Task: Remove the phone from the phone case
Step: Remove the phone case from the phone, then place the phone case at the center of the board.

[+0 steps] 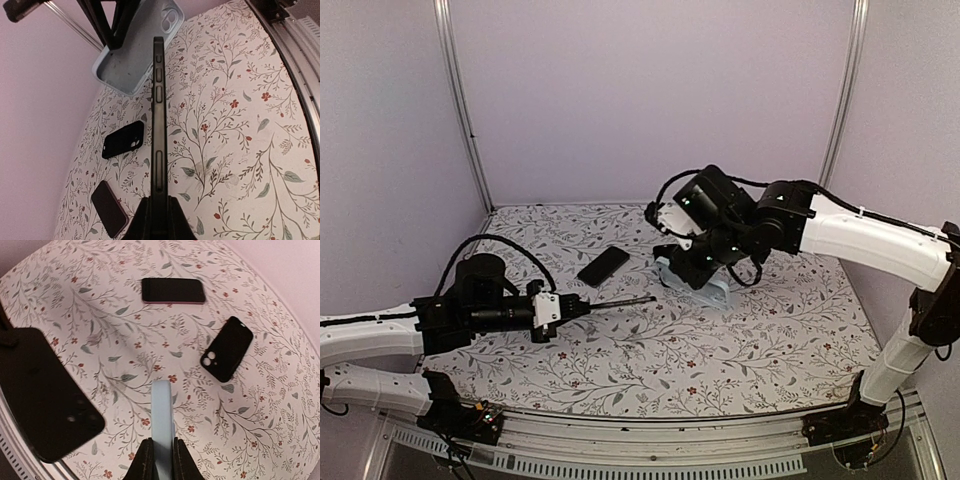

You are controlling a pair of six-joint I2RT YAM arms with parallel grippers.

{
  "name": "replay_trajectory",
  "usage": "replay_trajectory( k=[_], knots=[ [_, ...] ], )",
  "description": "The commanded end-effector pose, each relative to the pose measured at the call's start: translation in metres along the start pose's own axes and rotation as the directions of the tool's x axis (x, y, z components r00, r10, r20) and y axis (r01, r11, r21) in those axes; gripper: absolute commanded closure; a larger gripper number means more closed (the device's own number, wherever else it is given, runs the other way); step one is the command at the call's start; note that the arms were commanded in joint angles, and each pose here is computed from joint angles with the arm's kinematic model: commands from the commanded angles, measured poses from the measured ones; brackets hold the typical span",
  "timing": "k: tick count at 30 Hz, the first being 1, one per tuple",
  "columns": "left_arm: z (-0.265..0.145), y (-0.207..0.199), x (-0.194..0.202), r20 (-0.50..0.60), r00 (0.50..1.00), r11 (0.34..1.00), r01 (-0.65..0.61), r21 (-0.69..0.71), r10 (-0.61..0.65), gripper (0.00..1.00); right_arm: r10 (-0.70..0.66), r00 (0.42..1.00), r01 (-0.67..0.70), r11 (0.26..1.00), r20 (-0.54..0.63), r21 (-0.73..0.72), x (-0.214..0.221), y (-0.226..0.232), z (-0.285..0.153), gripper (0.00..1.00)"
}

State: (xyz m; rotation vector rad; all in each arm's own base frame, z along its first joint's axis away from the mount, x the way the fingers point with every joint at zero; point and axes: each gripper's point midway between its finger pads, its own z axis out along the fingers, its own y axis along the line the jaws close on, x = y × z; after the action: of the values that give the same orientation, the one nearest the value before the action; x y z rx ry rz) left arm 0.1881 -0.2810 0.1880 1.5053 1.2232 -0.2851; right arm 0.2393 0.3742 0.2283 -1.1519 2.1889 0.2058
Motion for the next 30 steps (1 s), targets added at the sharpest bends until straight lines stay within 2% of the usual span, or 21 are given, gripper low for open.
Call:
replay_trajectory(
  k=[1, 5, 9, 19, 30],
  knots=[
    [-0.004, 0.021, -0.021, 0.068, 0.997, 0.997, -0.02, -0.079, 0.026, 1.0, 0.296, 0.936, -0.312, 0.948, 0.19, 0.059, -0.013, -0.078, -0.026, 1.0],
    [-0.004, 0.021, -0.021, 0.071, 0.997, 0.997, -0.018, -0.076, 0.023, 1.0, 0.485, 0.82, -0.507, 0.862, 0.304, -0.011, 0.003, -0.128, -0.032, 1.0],
    [-0.004, 0.021, -0.022, 0.072, 0.997, 0.997, -0.014, -0.075, 0.02, 1.0, 0.623, 0.698, -0.648, 0.759, 0.353, -0.058, 0.025, -0.165, -0.025, 1.0],
    [-0.005, 0.021, -0.022, 0.074, 0.997, 0.997, -0.009, -0.078, 0.015, 1.0, 0.757, 0.504, -0.746, 0.624, 0.416, -0.231, 0.033, -0.216, 0.022, 1.0],
    [-0.004, 0.021, -0.021, 0.069, 0.997, 0.997, -0.01, -0.077, 0.015, 1.0, 0.797, 0.459, -0.79, 0.568, 0.391, -0.231, 0.049, -0.235, 0.115, 1.0]
  ],
)
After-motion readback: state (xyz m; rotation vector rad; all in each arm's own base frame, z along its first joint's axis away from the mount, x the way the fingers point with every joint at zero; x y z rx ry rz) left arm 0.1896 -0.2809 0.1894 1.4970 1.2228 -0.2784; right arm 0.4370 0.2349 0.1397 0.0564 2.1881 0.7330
